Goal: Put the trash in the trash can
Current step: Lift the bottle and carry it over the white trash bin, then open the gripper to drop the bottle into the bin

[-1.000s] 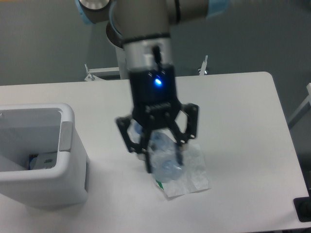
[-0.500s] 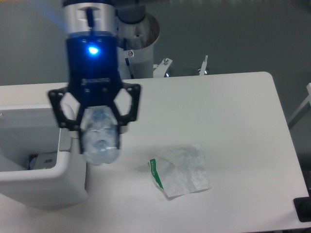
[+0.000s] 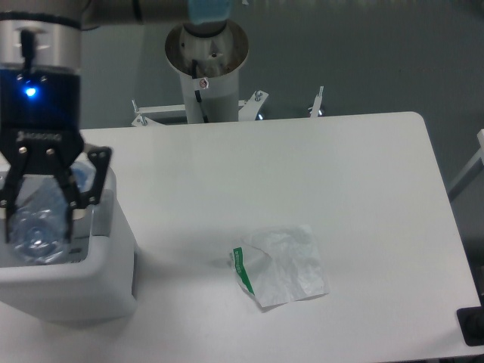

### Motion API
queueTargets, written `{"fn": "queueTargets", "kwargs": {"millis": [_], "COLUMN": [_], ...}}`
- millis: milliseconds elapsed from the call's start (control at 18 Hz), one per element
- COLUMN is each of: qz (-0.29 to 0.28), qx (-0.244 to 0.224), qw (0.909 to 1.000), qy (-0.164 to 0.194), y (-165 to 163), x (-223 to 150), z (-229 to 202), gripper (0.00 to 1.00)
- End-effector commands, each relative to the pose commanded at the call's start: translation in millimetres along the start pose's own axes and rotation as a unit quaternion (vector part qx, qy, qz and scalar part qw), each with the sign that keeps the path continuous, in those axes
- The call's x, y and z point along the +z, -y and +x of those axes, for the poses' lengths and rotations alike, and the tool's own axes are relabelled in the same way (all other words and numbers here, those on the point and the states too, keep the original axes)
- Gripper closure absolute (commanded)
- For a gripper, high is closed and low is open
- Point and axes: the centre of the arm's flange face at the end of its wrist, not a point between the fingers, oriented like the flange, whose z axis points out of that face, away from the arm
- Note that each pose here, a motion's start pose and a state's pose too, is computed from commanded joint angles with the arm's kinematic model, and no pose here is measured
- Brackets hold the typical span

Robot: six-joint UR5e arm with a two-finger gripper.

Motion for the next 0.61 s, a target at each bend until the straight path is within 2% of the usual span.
{"fn": "queueTargets", "kwargs": {"millis": [222,389,444,500,611], "qz": [-0.017,-0.031,-0.037,-0.039,-0.040], "qx": [0.008,0.007,0.007,0.009,0.010], "qw": [0.9998,0.9995,0.9993,0.9992,0.9992], "qy": [-0.007,-0.006,-0.005,-0.003,-0.002], "y": [-13,-24,-31,-34,-36], "x": [19,26,29,28,24], "z": [14,14,13,12,11], "gripper": [0.28,0.27,0.23,0.13,0.01]}}
